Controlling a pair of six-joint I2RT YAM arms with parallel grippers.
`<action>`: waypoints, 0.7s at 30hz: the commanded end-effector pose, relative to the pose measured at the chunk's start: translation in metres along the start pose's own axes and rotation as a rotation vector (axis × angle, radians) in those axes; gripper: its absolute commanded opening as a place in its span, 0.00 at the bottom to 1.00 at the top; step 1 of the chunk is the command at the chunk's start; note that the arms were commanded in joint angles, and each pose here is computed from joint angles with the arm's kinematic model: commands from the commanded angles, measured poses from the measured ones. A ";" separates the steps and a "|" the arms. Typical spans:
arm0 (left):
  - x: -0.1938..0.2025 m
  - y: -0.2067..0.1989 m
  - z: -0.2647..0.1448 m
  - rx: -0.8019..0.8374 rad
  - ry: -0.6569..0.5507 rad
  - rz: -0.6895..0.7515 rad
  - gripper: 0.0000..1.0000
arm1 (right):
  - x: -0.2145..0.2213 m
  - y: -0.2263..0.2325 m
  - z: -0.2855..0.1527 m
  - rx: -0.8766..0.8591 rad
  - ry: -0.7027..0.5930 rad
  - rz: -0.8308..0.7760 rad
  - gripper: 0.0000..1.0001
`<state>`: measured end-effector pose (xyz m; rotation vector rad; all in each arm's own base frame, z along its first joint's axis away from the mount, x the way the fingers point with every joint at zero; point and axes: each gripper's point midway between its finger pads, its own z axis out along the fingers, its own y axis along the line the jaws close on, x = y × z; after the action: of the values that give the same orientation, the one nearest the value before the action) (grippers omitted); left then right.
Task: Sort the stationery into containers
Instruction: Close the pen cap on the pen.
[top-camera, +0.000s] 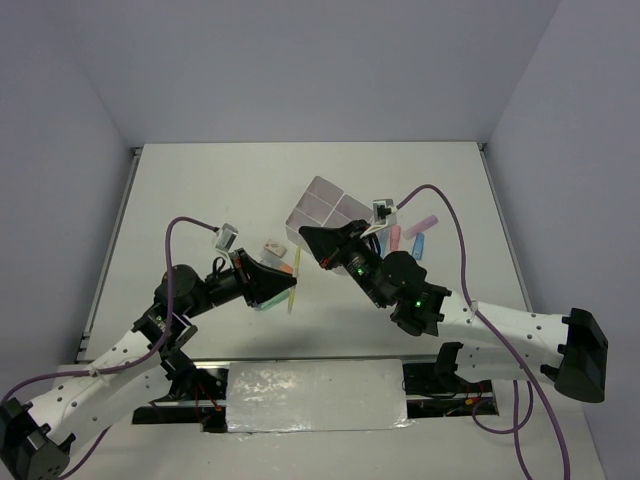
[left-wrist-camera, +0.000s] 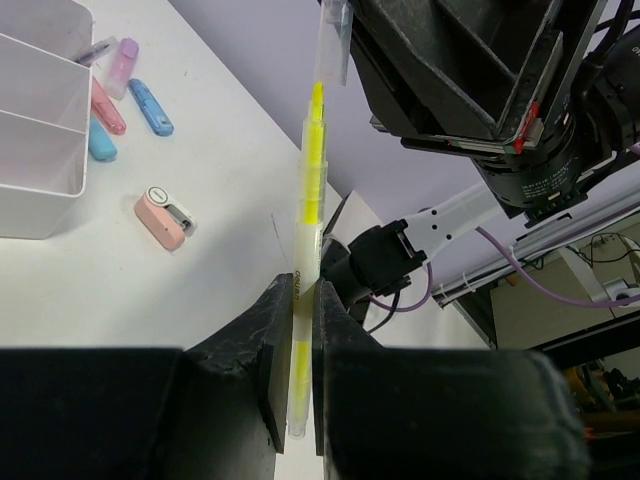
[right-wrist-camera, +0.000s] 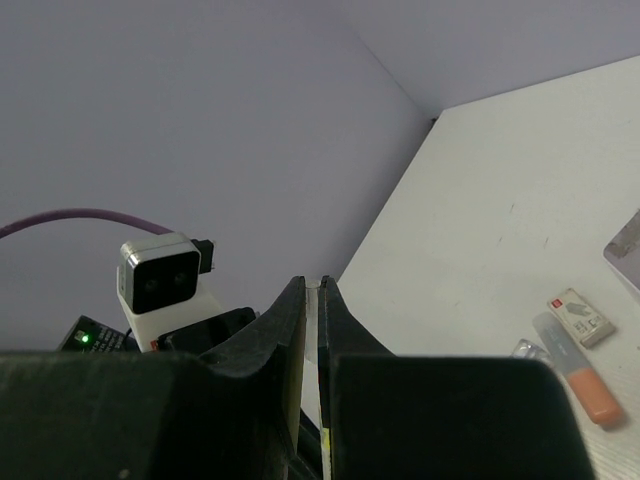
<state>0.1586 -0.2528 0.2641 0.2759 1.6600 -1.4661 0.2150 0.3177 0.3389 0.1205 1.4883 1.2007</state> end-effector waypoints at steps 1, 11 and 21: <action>-0.019 -0.018 0.001 0.050 -0.053 0.061 0.00 | -0.002 0.010 -0.001 -0.032 -0.009 0.024 0.00; -0.022 -0.022 0.001 0.058 -0.057 0.070 0.00 | 0.006 0.001 0.004 0.003 -0.001 -0.010 0.00; -0.024 -0.020 0.000 0.038 -0.068 0.073 0.00 | 0.007 -0.002 0.004 0.011 0.003 -0.027 0.00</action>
<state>0.1605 -0.2516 0.2591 0.2728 1.6790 -1.4416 0.2181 0.3233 0.3273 0.1134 1.5167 1.1752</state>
